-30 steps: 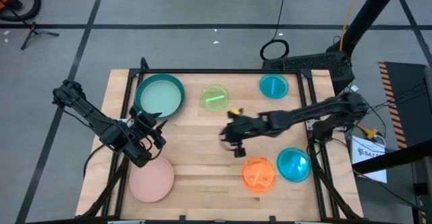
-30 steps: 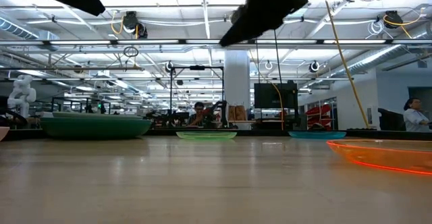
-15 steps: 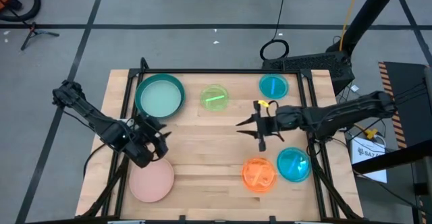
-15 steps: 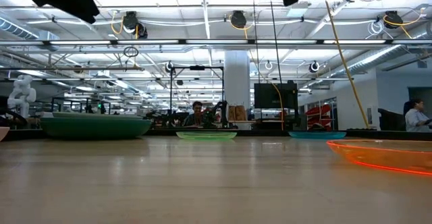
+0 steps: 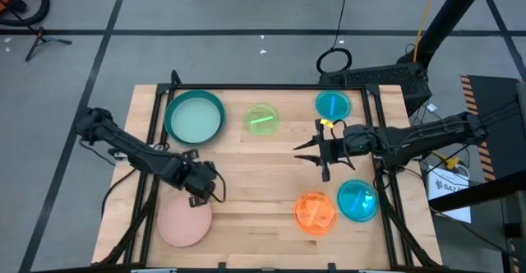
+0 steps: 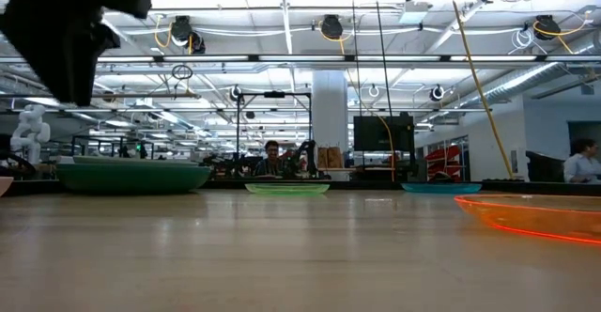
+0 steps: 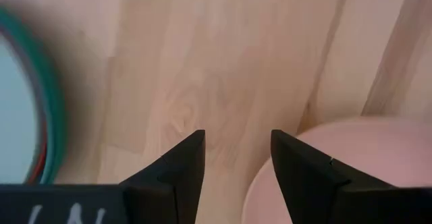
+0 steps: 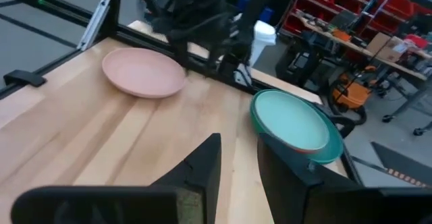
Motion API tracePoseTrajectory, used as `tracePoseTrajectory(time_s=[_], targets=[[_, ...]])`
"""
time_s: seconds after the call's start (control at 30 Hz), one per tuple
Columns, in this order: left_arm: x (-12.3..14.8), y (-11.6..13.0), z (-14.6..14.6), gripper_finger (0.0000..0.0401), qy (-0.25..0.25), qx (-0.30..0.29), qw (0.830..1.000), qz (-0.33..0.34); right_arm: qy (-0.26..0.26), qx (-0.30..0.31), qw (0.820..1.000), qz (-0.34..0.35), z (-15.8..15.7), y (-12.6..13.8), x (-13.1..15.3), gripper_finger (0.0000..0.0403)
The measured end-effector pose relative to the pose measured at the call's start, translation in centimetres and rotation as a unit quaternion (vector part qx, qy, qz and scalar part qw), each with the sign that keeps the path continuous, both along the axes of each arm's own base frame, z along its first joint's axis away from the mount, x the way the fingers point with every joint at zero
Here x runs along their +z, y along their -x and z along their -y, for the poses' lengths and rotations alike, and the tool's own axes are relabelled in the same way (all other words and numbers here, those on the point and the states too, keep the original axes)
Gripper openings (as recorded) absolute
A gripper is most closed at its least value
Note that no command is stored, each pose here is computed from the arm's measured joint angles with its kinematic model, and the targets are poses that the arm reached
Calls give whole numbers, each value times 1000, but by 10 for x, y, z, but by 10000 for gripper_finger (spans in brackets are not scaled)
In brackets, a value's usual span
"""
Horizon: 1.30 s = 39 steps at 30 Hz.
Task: Stack plastic plates
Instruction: Stack the pink plate on top of the blue plate
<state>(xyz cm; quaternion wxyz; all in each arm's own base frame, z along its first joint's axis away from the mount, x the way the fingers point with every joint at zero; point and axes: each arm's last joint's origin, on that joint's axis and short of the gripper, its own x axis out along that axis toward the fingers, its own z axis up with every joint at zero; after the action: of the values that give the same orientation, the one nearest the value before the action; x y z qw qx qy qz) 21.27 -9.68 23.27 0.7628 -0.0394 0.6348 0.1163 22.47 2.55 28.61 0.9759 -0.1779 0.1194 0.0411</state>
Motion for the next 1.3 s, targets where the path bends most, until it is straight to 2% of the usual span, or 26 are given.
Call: tracePoseTrajectory(time_s=[0.2,0.4,0.7,1.1,1.3], targets=[[-24,-12,6,175,5,-107,992,-71,-19,-7,1000,-15,2,12,3,90],[-33,-22,15,175,33,-152,986,-58,-40,-12,999,-24,3,17,4,90],[-36,-15,28,175,33,-173,982,-64,-52,-14,998,-30,3,17,3,90],[-73,9,22,174,23,-162,981,-105,-54,-15,998,-29,3,17,3,90],[-84,9,23,175,46,-158,983,-82,-61,-17,998,-30,3,17,3,90]])
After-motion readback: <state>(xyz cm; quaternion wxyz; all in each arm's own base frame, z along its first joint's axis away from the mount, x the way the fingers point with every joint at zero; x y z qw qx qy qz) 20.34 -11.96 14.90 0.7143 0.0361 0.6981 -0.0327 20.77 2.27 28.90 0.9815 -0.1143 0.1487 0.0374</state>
